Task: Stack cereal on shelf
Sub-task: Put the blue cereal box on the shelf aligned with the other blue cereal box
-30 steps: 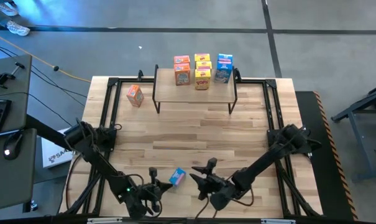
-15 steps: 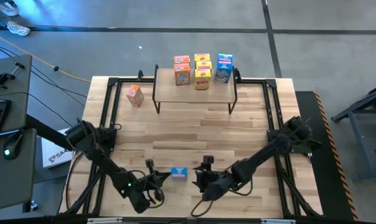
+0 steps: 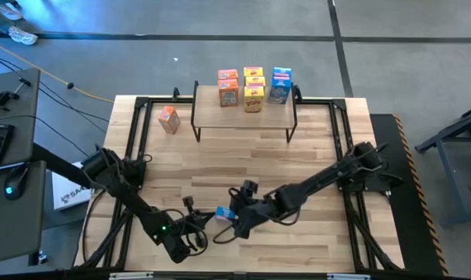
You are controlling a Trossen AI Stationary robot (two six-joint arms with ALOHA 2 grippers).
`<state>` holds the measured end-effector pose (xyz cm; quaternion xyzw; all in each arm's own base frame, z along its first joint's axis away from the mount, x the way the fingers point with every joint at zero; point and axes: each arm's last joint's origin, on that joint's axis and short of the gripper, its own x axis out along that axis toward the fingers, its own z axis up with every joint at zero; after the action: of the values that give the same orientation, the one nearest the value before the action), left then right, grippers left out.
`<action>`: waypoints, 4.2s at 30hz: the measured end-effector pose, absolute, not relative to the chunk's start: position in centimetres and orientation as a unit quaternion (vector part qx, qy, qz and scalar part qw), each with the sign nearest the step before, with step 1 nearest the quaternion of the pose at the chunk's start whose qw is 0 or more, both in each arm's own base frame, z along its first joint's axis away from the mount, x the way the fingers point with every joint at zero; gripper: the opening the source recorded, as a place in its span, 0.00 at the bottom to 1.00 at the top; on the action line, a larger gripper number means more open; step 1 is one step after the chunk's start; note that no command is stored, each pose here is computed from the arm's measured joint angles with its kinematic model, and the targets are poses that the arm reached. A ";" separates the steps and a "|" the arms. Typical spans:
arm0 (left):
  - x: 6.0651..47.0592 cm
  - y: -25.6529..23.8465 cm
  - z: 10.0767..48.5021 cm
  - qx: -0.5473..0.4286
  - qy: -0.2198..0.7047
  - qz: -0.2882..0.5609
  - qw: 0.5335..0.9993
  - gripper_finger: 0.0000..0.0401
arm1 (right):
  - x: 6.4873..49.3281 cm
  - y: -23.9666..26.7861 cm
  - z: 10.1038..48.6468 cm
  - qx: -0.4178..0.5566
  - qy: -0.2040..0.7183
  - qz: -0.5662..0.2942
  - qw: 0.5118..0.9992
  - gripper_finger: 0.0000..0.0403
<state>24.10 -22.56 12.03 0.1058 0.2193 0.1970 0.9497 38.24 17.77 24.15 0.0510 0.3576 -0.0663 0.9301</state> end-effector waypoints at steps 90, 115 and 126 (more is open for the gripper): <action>18.0 3.6 16.0 -0.155 0.000 0.063 0.986 0.00 | 23.3 -10.0 40.3 -0.132 0.370 -0.094 0.915 0.39; 17.6 5.1 15.9 -0.131 0.000 0.081 0.988 0.00 | 25.3 -17.3 35.7 -0.111 0.454 -0.141 0.872 0.46; 17.6 5.1 15.9 -0.131 0.000 0.081 0.988 0.03 | 25.1 -17.3 36.0 -0.115 0.454 -0.166 0.868 0.53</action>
<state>17.57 5.14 15.94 -0.1313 -0.0003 0.0808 0.9880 25.15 -17.35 35.97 -0.1146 0.4540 -0.1661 0.8679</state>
